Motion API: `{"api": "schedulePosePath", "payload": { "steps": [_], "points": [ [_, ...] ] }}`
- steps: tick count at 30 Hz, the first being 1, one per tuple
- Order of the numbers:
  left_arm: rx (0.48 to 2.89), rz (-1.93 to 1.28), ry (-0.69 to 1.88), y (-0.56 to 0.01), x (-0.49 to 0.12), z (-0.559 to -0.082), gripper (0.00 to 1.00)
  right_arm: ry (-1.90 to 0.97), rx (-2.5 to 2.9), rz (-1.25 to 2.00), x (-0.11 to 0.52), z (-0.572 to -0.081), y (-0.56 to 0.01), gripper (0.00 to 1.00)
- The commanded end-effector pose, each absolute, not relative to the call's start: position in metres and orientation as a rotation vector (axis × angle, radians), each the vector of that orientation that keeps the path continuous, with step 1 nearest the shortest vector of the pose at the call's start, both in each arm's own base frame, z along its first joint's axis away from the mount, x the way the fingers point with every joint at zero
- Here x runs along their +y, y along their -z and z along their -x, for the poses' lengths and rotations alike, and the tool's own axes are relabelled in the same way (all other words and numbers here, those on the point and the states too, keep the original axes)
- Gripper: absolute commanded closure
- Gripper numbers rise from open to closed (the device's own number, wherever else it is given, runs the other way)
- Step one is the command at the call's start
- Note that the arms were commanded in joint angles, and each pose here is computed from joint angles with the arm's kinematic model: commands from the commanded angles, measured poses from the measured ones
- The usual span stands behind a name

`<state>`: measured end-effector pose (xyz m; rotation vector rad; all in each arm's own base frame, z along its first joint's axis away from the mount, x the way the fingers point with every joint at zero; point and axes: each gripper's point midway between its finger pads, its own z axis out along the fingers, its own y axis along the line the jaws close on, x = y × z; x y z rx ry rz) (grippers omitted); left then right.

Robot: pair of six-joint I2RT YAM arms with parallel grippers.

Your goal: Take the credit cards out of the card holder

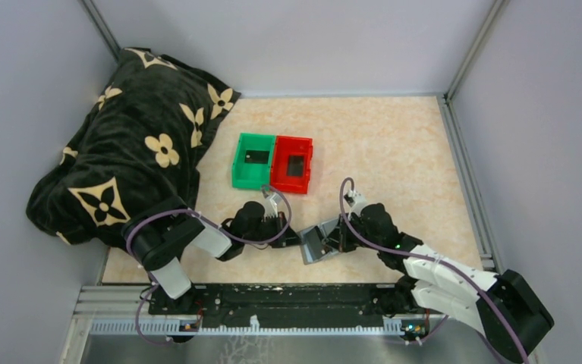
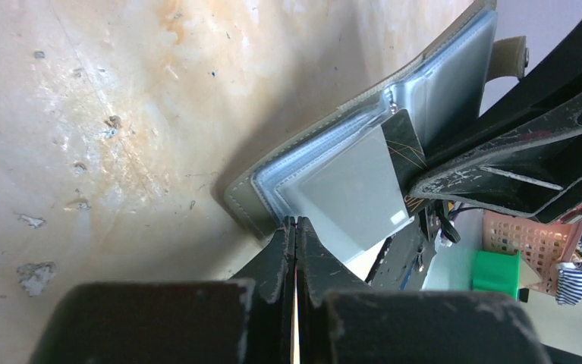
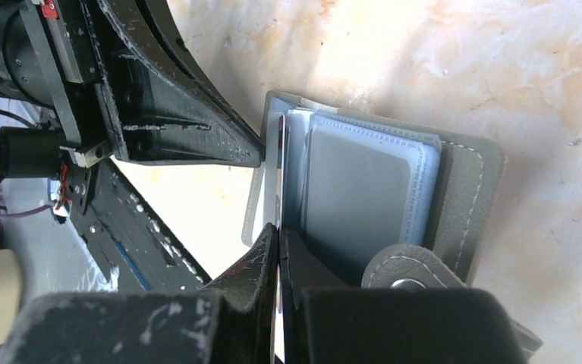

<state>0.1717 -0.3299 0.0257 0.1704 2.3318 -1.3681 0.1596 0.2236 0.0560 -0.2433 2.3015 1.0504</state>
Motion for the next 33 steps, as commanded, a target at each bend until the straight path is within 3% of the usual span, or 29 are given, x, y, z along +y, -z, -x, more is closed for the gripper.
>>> {"api": "schedulePosePath", "payload": {
  "steps": [1,8,26,31,33],
  "points": [
    [2.315,-0.178,1.343,-0.024,-0.332,-0.18,1.0,-0.996,2.231,0.28,0.218,-0.17,-0.074,1.0],
    [2.319,-0.186,1.356,-0.024,-0.335,-0.18,1.0,-0.79,2.222,0.308,0.198,-0.186,-0.075,1.0],
    [2.306,-0.211,1.381,-0.027,-0.339,-0.179,0.98,-0.654,2.117,0.11,0.17,-0.207,-0.105,1.0],
    [2.216,-0.218,1.415,-0.05,-0.337,-0.18,0.45,-0.762,2.037,0.135,0.181,-0.205,-0.13,1.0],
    [2.143,-0.234,1.445,-0.067,-0.337,-0.18,0.35,-0.814,2.022,0.14,0.188,-0.203,-0.136,1.0]
  ]
}}
